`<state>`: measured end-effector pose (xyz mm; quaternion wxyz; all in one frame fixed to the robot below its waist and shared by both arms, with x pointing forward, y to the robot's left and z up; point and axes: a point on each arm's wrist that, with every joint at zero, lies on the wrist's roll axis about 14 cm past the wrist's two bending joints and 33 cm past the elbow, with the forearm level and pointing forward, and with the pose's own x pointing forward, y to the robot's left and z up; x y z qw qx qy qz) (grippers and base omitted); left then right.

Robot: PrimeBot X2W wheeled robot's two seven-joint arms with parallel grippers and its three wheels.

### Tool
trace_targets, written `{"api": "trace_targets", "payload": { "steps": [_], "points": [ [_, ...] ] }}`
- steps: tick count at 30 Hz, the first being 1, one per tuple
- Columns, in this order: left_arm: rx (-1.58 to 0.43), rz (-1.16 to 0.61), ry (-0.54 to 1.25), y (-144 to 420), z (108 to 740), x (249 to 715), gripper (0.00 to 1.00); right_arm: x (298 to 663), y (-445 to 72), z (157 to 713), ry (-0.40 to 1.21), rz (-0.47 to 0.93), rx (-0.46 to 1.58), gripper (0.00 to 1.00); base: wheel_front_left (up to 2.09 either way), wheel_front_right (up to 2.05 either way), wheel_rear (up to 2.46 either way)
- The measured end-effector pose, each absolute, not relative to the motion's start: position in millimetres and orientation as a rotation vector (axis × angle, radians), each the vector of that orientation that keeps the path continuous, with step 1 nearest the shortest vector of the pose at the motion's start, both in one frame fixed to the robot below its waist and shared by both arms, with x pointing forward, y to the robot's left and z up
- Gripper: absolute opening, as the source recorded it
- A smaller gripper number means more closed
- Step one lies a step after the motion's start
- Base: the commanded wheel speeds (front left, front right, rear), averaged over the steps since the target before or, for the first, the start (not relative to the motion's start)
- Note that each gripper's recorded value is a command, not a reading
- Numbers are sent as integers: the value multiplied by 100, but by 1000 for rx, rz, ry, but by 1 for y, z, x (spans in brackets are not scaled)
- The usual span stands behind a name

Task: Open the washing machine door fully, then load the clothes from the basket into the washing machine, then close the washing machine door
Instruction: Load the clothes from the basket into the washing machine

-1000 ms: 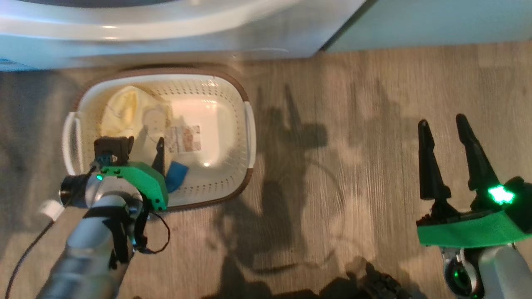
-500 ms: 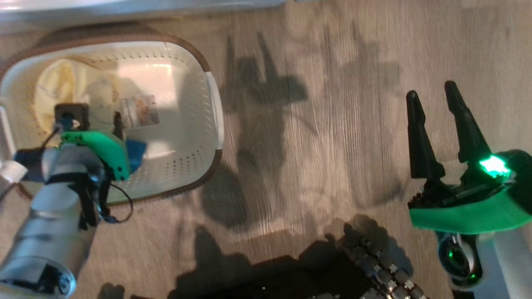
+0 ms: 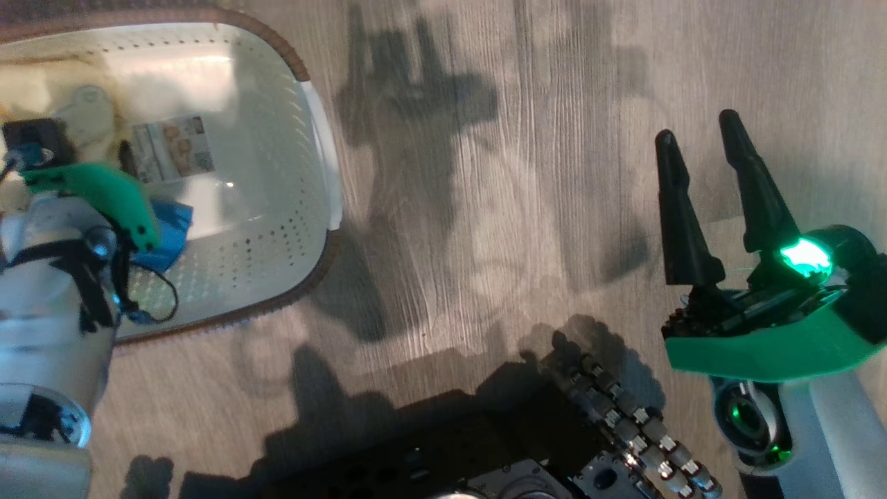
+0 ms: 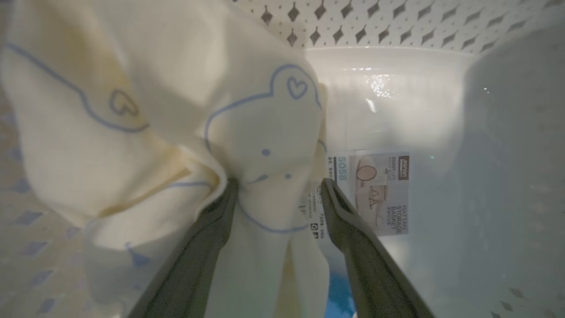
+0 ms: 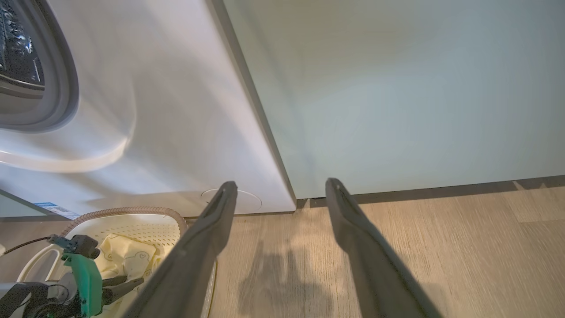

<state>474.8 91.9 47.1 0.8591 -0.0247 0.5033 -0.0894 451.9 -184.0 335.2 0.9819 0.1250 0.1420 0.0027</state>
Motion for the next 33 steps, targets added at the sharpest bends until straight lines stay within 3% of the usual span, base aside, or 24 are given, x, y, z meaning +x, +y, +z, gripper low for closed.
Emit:
{"api": "trace_targets", "payload": {
  "steps": [7,8,9,10,22,33],
  "points": [
    [-35,-147,1093,95,30,479,100,449,-187,326,312,-5,247,100,0,0,0],
    [-35,-148,1099,95,28,479,80,450,-187,326,310,-6,249,100,0,0,0],
    [-32,-147,1100,95,28,480,44,451,-188,326,309,-6,250,100,0,0,0],
    [-29,-145,1102,95,27,480,0,451,-188,326,310,-6,250,100,0,0,0],
    [-8,-149,1118,98,38,479,0,453,-183,331,294,5,264,100,0,0,0],
    [38,-258,964,78,84,498,0,461,-179,353,230,29,254,100,0,0,0]
  ]
}}
